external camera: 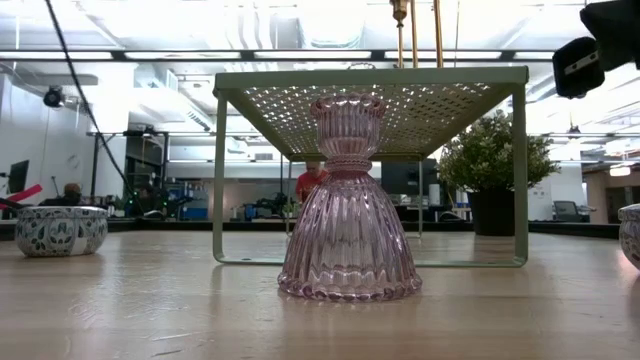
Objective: Pick & Place candle stick holders
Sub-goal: Put the purple vase on the shelf aligned with the other purple vase
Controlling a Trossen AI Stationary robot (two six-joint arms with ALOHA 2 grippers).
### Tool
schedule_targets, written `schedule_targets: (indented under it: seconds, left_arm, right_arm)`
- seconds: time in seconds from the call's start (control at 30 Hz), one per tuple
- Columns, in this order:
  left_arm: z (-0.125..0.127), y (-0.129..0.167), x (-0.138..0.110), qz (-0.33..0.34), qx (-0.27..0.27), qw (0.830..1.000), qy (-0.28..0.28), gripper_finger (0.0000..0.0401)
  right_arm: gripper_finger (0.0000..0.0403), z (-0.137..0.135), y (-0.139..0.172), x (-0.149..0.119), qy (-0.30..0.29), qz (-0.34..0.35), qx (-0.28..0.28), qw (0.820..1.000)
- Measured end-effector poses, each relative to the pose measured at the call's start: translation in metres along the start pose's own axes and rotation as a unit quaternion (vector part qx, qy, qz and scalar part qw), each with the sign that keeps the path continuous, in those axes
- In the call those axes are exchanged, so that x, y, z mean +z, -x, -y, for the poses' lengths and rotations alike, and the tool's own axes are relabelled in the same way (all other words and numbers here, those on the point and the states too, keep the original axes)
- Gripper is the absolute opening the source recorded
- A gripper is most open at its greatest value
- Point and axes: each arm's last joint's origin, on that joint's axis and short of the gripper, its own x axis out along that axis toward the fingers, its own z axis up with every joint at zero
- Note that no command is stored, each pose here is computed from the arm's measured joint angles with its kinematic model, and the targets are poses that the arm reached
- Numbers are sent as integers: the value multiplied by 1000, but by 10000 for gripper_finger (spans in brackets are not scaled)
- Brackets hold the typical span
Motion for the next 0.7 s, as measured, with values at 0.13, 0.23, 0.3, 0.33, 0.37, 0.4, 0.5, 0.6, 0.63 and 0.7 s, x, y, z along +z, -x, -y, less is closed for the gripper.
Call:
schedule_targets:
  seconds: [0.13, 0.23, 0.3, 0.33, 0.37, 0.4, 0.5, 0.6, 0.63, 0.7]
  left_arm:
    - [11, -25, 17, -42, -9, 999, -29, 147]
    - [18, -45, 21, -79, -12, 996, -48, 147]
    - [21, -56, 21, -108, -14, 992, -57, 147]
    - [23, -61, 22, -119, -15, 991, -62, 147]
    - [24, -66, 24, -127, -16, 990, -68, 147]
    - [25, -70, 25, -132, -15, 988, -75, 147]
    - [30, -86, 24, -159, -18, 982, -99, 147]
    - [34, -99, 22, -191, -24, 973, -125, 147]
    - [35, -102, 23, -199, -26, 971, -132, 147]
    - [35, -108, 22, -216, -22, 966, -142, 147]
  right_arm:
    - [8, 2, 1, -8, -1, 2, 0, 1000]
    - [8, 3, 2, -18, -6, -1, 0, 1000]
    - [8, 3, 2, -20, -15, 4, 3, 1000]
    - [8, 3, 2, -21, -16, 4, 11, 1000]
    - [8, 2, 2, -20, -17, 5, 16, 1000]
    - [8, 2, 2, -20, -17, 4, 18, 1000]
    - [8, 2, 2, -21, -12, 1, 14, 1000]
    - [8, 2, 1, -21, -8, 0, 13, 1000]
    - [8, 3, 1, -21, -8, 0, 12, 1000]
    - [8, 3, 1, -21, -8, 0, 11, 1000]
